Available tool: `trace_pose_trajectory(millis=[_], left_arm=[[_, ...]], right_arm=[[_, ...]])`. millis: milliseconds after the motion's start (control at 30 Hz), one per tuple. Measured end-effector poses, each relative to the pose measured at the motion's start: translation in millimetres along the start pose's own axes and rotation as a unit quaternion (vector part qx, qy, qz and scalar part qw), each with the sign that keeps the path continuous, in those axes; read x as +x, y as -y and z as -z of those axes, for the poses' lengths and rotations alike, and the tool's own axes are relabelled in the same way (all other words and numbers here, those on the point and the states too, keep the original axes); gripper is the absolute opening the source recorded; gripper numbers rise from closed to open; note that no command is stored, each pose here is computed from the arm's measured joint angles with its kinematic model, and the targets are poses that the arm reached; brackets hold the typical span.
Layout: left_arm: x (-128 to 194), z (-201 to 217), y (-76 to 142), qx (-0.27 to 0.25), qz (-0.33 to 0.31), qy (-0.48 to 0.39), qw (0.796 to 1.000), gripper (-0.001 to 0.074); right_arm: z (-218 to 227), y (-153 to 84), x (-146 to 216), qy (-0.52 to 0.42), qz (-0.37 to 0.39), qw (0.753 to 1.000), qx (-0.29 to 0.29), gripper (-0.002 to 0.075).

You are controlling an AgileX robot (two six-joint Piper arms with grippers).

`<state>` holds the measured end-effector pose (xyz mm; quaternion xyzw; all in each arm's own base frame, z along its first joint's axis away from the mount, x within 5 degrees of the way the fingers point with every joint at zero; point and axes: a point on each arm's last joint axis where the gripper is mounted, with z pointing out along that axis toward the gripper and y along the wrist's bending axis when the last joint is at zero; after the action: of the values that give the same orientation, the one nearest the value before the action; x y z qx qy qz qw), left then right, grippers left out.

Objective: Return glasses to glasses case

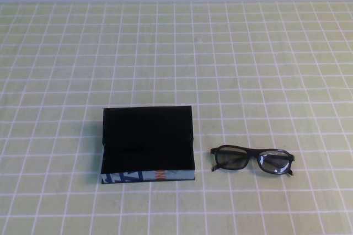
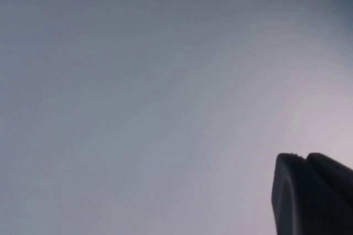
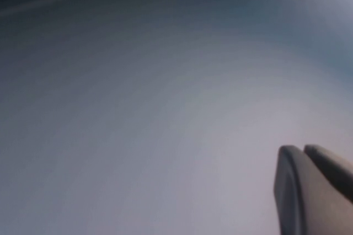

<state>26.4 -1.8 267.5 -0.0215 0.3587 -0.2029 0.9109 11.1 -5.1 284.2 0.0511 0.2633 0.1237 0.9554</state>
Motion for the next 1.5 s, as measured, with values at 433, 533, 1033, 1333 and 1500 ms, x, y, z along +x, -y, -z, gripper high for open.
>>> trace_pose_trajectory(millis=[433,533,1033,1333,1500], left_arm=[[-102.7,-68.0,31.0,0.009,-0.010,-0.058,0.998,-0.0003],[-97.7,-88.2,31.2,-0.008,-0.033,-0.157,0.987,-0.0003],[-24.0,-111.0,15.6,-0.077,-0.024,-0.464,0.882,-0.0003],[-9.4,-106.8,12.5,-0.091,-0.021,-0.527,0.845,-0.0003],[-6.7,-100.2,11.6,-0.098,-0.022,-0.559,0.823,-0.0003]], right_arm=[[-91.6,-32.7,-97.9,-0.117,-0.104,0.988,0.009,-0.0018],[-110.3,-32.5,-88.7,-0.202,-0.078,0.976,0.030,-0.0018],[-138.1,-6.2,36.2,-0.557,-0.002,0.823,0.115,-0.0018],[-137.5,-10.1,109.2,-0.692,0.025,0.720,0.037,-0.0018],[-150.9,-45.6,145.2,-0.765,0.071,0.625,-0.134,-0.0018]])
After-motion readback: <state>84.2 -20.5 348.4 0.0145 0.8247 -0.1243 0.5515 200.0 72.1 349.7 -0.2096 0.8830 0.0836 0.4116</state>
